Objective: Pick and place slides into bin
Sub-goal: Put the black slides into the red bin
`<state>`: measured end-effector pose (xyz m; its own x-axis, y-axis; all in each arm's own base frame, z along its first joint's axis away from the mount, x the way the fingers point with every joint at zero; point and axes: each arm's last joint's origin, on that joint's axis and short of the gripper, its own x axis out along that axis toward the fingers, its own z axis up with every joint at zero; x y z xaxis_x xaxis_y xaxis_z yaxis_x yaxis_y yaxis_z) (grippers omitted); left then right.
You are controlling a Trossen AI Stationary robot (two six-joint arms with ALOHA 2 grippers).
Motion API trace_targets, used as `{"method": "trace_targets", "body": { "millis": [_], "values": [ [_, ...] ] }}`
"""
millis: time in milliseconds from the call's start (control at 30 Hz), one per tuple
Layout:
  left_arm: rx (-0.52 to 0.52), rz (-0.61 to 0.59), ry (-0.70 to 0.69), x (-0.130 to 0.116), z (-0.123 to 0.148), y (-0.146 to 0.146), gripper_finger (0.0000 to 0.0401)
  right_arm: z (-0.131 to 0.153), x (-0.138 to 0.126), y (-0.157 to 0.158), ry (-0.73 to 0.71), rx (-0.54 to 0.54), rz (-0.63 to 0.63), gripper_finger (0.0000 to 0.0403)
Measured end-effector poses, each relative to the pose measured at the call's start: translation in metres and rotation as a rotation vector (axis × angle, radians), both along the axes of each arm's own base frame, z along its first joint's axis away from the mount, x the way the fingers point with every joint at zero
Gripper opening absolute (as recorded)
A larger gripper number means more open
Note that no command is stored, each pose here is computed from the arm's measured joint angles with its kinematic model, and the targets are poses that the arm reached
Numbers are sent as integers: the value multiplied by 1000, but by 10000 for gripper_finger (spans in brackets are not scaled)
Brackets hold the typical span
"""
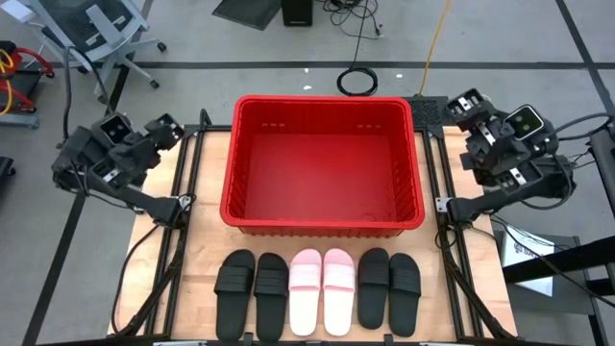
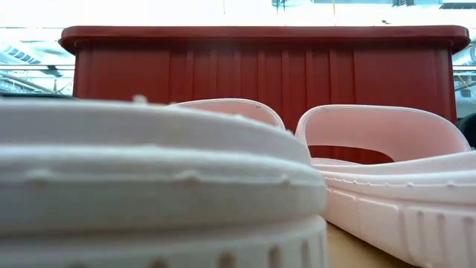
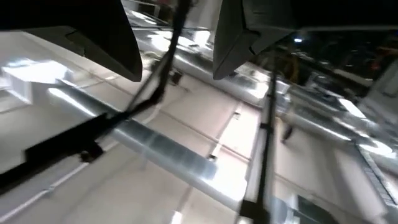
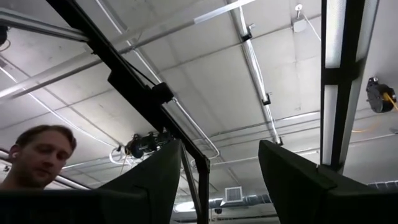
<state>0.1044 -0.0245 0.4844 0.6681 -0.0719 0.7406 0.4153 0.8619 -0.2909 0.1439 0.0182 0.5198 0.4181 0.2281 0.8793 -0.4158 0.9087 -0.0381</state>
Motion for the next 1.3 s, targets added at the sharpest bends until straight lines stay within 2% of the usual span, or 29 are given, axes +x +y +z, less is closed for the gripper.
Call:
{"method": "trace_targets", "body": {
  "millis": [233, 367, 667, 800, 967, 1167, 1300],
  "values": [
    [133, -259, -80, 23, 45, -14, 205, 13, 26, 16, -12, -30, 11, 206],
    [185, -398, -89, 39, 61, -23, 205, 13, 44, 29, 8, -51, 27, 206],
    [217, -535, -2, 72, 82, -47, 205, 16, 62, 64, 10, -71, 128, 206],
    [249, -522, 6, 84, 88, -64, 205, 18, 60, 77, 0, -77, 167, 206],
    [269, -446, 11, 92, 96, -85, 205, 17, 60, 96, 32, -89, 244, 206],
    [341, -383, 153, 104, 94, -119, 205, 8, 63, 121, 133, -94, 311, 206],
    [386, -271, 287, 105, 92, -140, 205, 3, 65, 132, 193, -90, 321, 206]
  ]
}}
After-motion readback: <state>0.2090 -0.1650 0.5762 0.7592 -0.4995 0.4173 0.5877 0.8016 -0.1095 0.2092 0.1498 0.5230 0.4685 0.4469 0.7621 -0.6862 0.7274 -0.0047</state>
